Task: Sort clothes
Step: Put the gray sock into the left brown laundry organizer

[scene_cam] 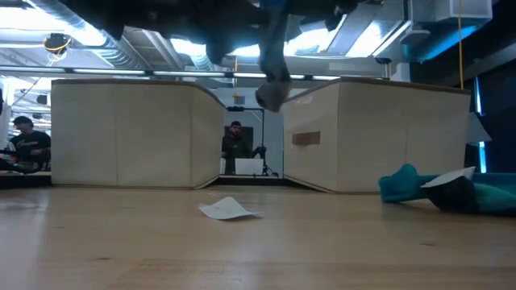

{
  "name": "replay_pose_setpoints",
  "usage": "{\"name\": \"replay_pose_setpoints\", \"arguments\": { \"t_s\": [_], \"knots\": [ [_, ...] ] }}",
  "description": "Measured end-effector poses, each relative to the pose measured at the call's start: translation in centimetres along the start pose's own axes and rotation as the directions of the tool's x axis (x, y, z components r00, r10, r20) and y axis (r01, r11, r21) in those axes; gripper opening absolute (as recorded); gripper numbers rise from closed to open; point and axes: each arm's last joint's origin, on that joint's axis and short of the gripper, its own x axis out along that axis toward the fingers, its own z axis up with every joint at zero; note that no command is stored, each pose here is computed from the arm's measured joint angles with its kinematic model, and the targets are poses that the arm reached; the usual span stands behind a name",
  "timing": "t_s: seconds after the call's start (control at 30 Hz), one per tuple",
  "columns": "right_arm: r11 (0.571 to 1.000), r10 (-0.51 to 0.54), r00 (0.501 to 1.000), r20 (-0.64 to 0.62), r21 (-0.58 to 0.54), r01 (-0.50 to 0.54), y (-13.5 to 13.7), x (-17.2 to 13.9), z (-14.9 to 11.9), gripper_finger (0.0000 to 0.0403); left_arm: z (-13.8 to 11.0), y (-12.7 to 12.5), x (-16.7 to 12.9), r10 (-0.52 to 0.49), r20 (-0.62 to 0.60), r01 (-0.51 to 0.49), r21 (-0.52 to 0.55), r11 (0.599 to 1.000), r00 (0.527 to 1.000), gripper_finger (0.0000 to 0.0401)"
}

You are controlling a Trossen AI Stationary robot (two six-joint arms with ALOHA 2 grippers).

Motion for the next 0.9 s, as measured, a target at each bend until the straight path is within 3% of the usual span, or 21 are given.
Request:
{"name": "replay_pose_setpoints", "arguments": {
  "t_s": [0.27,0.57,0.67,0.8,0.9],
  "knots": [
    [0.999,0.013,0.997,0.075,-0.044,-0.01,0.2,1.5,-0.2,0.0008,-0.7,-0.3,0.5,-0.042,-0.023,0.042,-0.016,0.999,0.999,0.0181],
    [1.0,-0.001,0.989,0.147,0.029,-0.004,-0.3,1.5,0.5,0.0027,-0.8,-0.3,0.5,-0.056,-0.027,0.057,0.006,0.998,0.998,0.0022],
    [0.999,0.0,0.988,0.151,0.035,-0.005,-0.3,1.5,0.5,0.006,-0.8,-0.3,0.5,-0.057,-0.032,0.057,0.005,0.998,0.998,0.0011],
    [1.0,-0.001,0.989,0.15,0.03,-0.003,-0.3,1.4,0.6,0.0133,-0.6,-0.3,0.1,-0.054,-0.043,0.054,0.005,0.999,0.998,0.0012],
    [1.0,-0.002,0.989,0.149,0.024,-0.002,-0.7,0.3,1.3,0.0192,0.1,0.0,-0.9,0.015,-0.074,-0.014,0.018,1.0,0.997,0.0005]
  ]
}}
